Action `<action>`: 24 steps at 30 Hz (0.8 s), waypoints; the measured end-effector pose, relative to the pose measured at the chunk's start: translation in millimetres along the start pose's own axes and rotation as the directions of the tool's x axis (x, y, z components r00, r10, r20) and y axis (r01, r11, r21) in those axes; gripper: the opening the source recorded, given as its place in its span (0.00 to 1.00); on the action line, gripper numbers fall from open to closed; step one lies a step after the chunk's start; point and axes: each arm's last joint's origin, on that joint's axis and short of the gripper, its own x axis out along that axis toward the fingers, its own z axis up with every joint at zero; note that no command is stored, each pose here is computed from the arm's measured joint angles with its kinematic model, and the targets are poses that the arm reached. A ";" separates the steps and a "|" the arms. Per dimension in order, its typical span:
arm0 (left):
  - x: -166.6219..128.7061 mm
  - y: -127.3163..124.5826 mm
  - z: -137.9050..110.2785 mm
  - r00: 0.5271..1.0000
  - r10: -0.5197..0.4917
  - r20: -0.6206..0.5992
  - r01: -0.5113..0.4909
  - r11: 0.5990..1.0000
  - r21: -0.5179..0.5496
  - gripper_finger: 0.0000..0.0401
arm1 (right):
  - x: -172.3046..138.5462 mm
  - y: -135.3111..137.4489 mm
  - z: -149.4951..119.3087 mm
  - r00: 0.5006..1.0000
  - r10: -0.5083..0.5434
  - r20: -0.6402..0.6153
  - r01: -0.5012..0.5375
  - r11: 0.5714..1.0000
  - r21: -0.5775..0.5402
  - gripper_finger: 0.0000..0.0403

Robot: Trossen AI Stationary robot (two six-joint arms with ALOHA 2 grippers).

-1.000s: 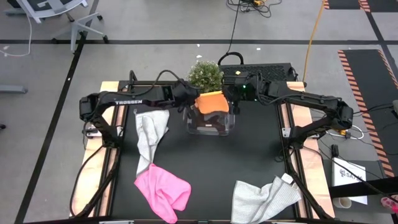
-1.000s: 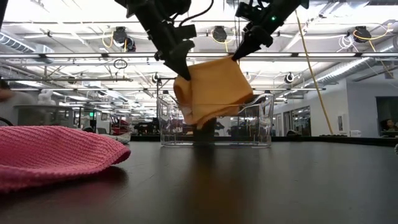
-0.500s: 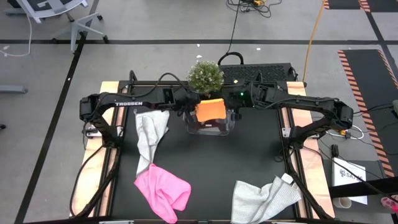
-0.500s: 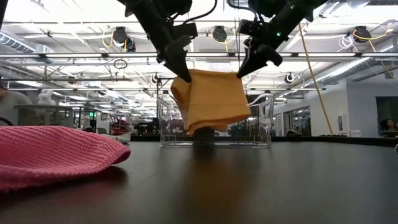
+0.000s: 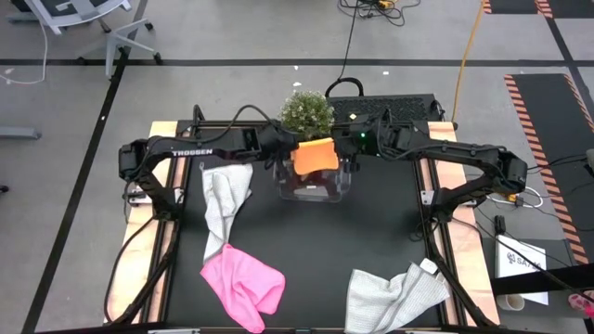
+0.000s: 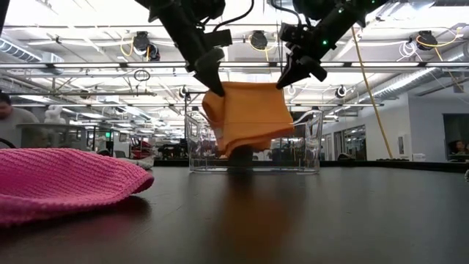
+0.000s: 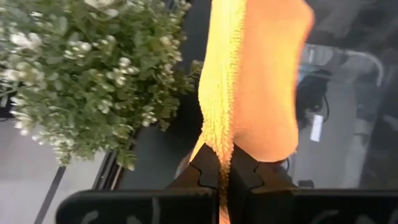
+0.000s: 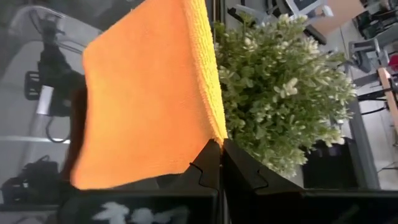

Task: Fold microfiber towels
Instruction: Put the orange microfiber towel into the transparent bin

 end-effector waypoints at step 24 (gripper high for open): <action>21.9 -42.5 -5.9 0.986 -0.146 -0.084 0.149 0.988 0.027 0.01 | 18.3 41.9 -30.6 0.989 0.100 -0.106 -0.093 0.993 0.065 0.00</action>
